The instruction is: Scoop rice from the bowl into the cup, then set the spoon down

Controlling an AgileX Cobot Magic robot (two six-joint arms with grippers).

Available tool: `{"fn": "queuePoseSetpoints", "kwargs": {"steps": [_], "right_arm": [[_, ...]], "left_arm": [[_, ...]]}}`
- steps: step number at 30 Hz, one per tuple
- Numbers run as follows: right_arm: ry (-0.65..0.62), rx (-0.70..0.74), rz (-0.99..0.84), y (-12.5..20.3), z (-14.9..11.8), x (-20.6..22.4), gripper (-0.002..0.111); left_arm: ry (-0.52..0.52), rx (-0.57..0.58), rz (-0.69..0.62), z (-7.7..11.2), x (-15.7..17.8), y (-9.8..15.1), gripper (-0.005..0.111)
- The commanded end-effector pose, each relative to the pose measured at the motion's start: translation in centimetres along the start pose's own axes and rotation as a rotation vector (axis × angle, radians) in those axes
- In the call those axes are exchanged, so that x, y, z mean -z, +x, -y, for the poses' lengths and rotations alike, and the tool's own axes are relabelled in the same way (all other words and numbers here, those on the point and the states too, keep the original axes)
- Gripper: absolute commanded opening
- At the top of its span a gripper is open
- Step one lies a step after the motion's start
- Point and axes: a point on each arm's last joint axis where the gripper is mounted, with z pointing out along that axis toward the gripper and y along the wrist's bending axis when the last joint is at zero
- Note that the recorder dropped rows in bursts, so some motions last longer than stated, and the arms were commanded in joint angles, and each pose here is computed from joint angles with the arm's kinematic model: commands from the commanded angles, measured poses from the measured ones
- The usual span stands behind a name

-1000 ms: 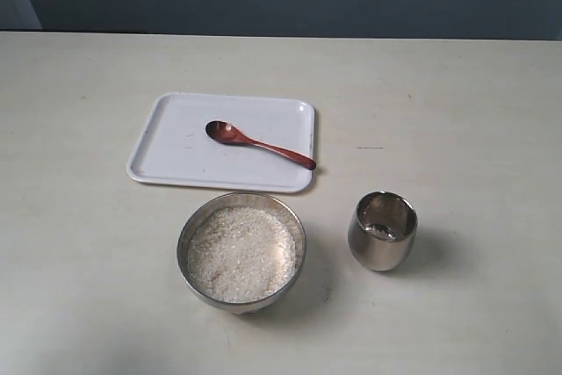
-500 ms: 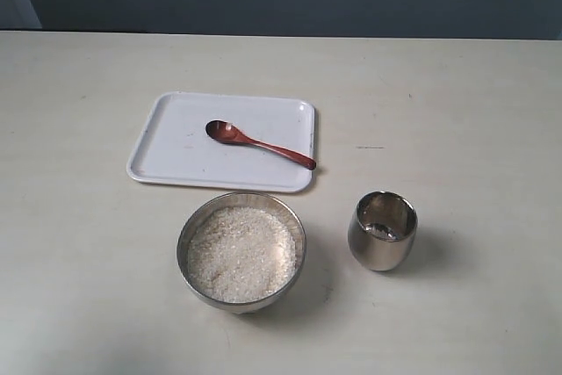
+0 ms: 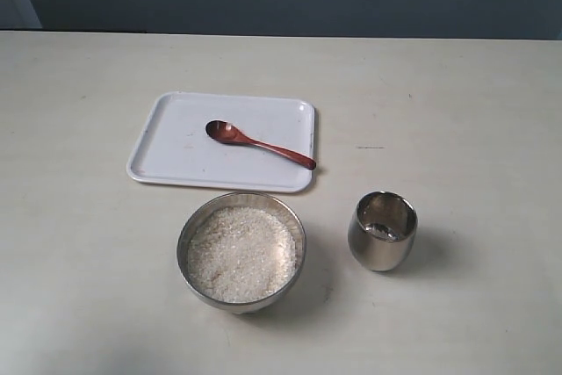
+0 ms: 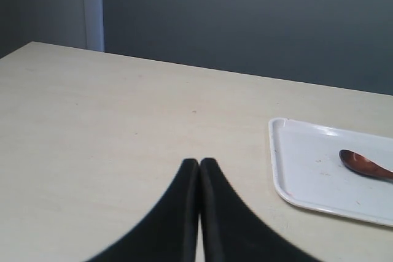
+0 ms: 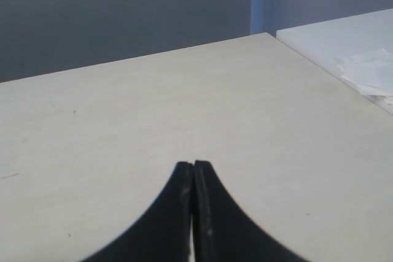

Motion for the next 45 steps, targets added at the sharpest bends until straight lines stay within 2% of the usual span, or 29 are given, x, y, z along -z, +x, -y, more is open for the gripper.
{"fn": "queuePoseSetpoints", "kwargs": {"steps": [1, 9, 45], "right_arm": [[0.010, 0.004, 0.011, 0.12, 0.10, -0.04, -0.001], [-0.017, -0.084, 0.013, 0.10, -0.14, -0.03, -0.001], [-0.017, -0.084, 0.013, 0.10, -0.14, -0.03, -0.001]], "left_arm": [[0.010, 0.002, 0.016, 0.08, 0.05, -0.19, 0.001], [0.010, 0.002, 0.016, 0.08, 0.05, -0.19, 0.001], [0.010, 0.002, 0.016, 0.08, 0.05, -0.19, 0.001]]}}
